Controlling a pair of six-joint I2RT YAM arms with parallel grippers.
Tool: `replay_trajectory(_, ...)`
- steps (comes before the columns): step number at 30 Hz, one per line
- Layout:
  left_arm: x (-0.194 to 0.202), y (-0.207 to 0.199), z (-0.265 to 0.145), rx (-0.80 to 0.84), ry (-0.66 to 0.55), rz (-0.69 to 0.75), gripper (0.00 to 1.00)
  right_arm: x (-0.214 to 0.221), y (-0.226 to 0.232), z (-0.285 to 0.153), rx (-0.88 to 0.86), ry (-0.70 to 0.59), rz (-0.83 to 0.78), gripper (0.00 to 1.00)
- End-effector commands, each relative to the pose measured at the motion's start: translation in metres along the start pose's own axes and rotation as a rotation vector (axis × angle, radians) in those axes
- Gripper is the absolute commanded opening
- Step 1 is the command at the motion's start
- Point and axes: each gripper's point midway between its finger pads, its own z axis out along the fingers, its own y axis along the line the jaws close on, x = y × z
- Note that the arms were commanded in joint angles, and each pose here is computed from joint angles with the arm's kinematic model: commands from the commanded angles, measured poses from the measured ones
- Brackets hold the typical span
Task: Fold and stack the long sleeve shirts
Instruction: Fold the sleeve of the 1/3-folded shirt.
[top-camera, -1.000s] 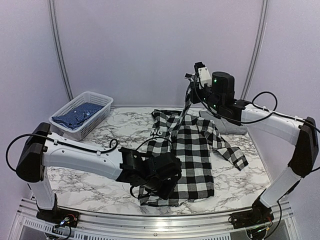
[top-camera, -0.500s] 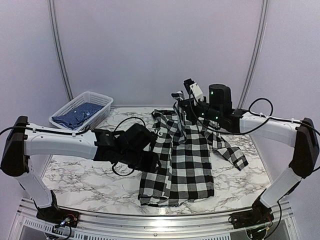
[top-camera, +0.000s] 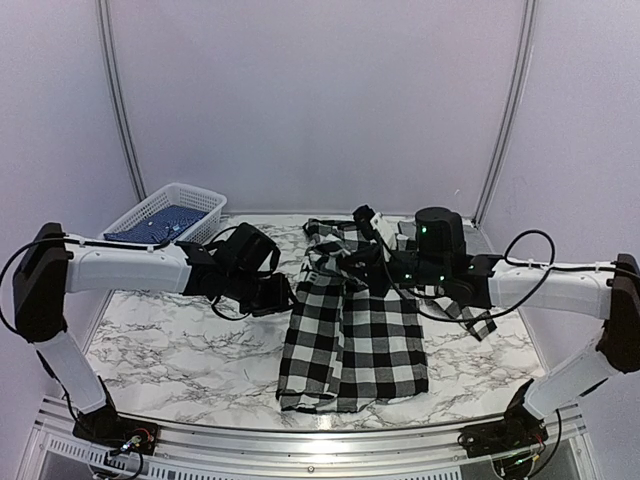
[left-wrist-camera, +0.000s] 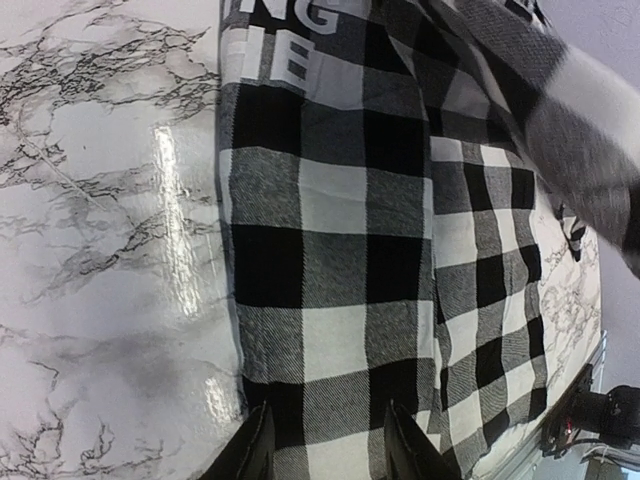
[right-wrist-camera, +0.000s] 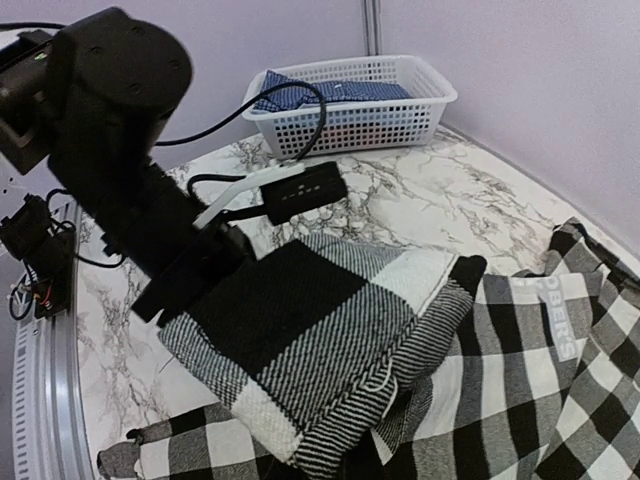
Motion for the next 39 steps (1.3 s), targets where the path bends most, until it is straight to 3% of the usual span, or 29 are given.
replay_trajectory(1,-0.014,0.002,0.016,0.038,0.014,-0.038,0.38,0.008,0.033,-0.004,-0.118,0.000,0.041,0.00)
replay_trajectory(8,-0.021,0.001,0.032,0.052,0.037,-0.042,0.38,0.044,0.047,0.000,-0.173,0.054,0.109,0.01)
replay_trajectory(11,-0.020,0.000,0.035,0.058,0.044,-0.043,0.38,0.058,0.053,0.009,-0.190,0.108,0.097,0.12)
replay_trajectory(16,-0.015,0.004,0.035,0.056,0.055,-0.045,0.38,0.076,0.057,0.008,-0.199,0.168,0.110,0.44)
replay_trajectory(21,-0.010,0.011,0.029,0.046,0.050,-0.038,0.38,0.078,0.062,-0.001,-0.187,0.181,0.111,0.60)
replay_trajectory(29,0.006,-0.001,0.019,0.105,0.085,-0.007,0.40,0.085,0.062,-0.004,-0.151,0.210,0.151,0.67)
replay_trajectory(36,0.024,0.001,-0.003,0.145,0.085,0.064,0.45,0.129,0.048,0.001,0.005,0.383,0.213,0.71)
replay_trajectory(39,0.037,-0.009,-0.006,0.188,0.103,0.108,0.46,0.133,0.044,0.001,0.035,0.384,0.244,0.72)
